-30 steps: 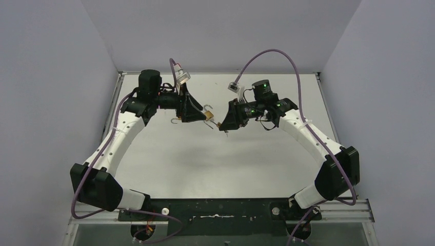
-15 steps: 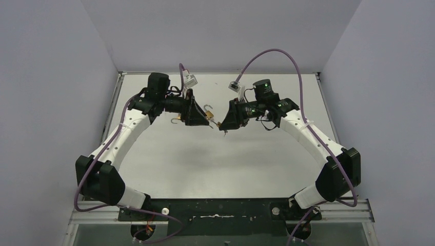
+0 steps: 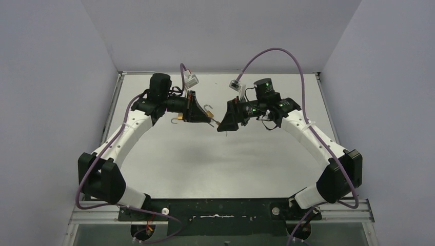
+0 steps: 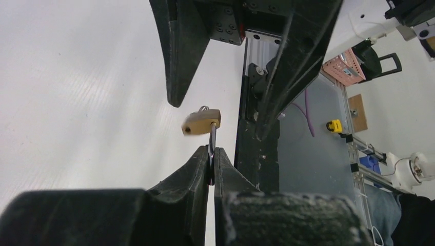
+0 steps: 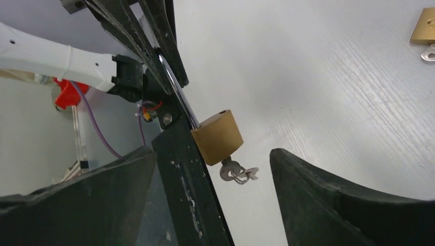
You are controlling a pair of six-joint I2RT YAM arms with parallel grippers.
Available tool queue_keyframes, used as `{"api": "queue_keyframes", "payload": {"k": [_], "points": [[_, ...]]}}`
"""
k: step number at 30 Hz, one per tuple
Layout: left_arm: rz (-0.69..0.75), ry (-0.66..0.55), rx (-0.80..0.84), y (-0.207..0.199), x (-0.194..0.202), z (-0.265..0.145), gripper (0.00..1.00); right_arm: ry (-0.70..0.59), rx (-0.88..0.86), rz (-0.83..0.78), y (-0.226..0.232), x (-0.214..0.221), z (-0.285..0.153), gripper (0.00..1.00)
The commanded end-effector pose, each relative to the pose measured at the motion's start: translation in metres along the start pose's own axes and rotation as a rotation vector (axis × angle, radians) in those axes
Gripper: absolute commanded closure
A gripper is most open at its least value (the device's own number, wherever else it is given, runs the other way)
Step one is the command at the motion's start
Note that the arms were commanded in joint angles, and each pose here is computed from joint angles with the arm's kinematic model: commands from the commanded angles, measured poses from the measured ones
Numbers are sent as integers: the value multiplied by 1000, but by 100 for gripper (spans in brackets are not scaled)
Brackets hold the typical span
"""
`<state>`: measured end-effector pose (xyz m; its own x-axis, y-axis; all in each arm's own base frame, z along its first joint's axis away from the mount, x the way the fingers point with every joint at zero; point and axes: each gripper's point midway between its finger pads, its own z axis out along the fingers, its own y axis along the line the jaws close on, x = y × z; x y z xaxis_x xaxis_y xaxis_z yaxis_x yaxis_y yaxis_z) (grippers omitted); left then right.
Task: Lock with the key
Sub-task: Lock the lock.
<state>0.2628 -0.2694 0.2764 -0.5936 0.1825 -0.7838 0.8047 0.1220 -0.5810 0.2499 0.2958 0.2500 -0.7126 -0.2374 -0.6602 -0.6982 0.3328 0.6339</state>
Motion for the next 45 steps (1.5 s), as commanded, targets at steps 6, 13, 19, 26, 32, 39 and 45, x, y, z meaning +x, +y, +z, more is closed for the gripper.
{"api": "queue_keyframes", "payload": {"k": [6, 13, 19, 26, 32, 39, 45], "points": [[223, -483, -102, -33, -113, -56, 100, -391, 11, -280, 56, -106, -86, 0], [321, -776, -180, -78, -166, -90, 100, -660, -149, -435, 103, -160, -106, 2], [353, -884, -108, -113, -179, -102, 100, -677, -239, -517, 119, -185, -85, 8], [385, -902, -98, -130, -180, -107, 100, -635, -244, -609, 142, -196, -65, 9], [393, -896, -111, -131, -176, -107, 100, -633, -287, -612, 155, -197, -59, 13], [398, -899, -123, -128, -177, -108, 100, -616, -351, -575, 164, -203, -51, 29], [398, -899, -129, -126, -177, -108, 100, -605, -372, -567, 169, -204, -48, 41]]}}
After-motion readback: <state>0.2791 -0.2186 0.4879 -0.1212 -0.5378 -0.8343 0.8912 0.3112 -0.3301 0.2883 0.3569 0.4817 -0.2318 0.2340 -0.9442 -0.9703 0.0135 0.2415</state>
